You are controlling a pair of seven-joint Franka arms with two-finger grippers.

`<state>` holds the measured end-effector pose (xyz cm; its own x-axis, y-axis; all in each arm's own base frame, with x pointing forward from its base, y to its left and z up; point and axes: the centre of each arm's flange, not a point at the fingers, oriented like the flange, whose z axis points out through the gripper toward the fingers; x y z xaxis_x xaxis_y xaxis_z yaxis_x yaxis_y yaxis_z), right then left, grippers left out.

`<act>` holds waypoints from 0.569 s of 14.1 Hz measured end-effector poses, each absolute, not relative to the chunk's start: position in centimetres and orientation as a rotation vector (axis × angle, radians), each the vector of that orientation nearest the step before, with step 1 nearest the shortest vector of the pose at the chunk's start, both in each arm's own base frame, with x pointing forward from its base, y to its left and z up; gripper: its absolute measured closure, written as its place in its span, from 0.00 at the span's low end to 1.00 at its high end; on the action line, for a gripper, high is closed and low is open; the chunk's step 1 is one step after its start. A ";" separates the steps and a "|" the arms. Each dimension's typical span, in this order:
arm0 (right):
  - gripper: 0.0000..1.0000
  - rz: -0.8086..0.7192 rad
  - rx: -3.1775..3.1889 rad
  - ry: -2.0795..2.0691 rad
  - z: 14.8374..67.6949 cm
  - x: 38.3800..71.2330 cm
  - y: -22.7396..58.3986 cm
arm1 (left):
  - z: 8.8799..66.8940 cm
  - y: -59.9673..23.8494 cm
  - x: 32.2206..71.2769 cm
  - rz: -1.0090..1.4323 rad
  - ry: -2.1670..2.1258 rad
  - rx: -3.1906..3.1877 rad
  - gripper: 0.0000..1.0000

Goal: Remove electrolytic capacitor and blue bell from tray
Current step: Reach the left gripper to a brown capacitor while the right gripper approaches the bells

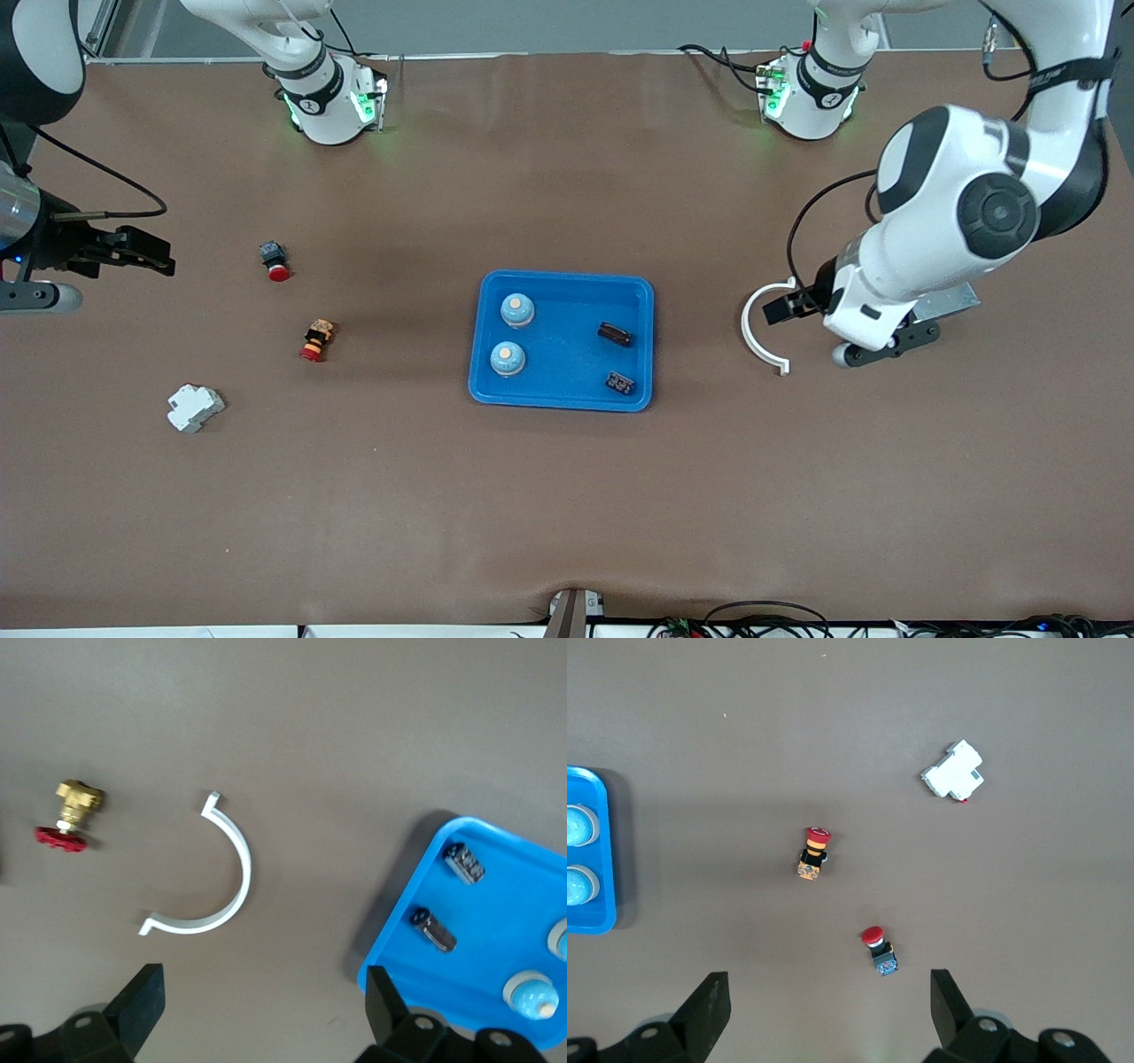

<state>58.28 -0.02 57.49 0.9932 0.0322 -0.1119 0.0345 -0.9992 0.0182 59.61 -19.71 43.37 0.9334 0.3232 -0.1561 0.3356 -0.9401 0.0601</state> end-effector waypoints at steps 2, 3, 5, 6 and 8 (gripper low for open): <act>0.00 -0.174 3.116 0.081 56.9 58.7 1.1 | 41.8 -21.7 59.7 -0.216 0.576 2.987 0.00; 0.00 -0.167 3.115 0.101 56.5 59.0 1.9 | 41.2 -23.0 59.6 -0.207 0.623 2.973 0.00; 0.00 -0.167 3.113 0.089 55.6 59.5 3.9 | 40.0 -25.2 59.5 -0.190 0.685 2.948 0.00; 0.00 -0.171 3.112 0.067 55.2 59.6 4.9 | 39.5 -25.8 59.5 -0.184 0.698 2.939 0.00; 0.00 -0.172 3.106 0.025 54.6 59.6 8.1 | 38.0 -27.5 59.3 -0.194 0.756 2.922 0.00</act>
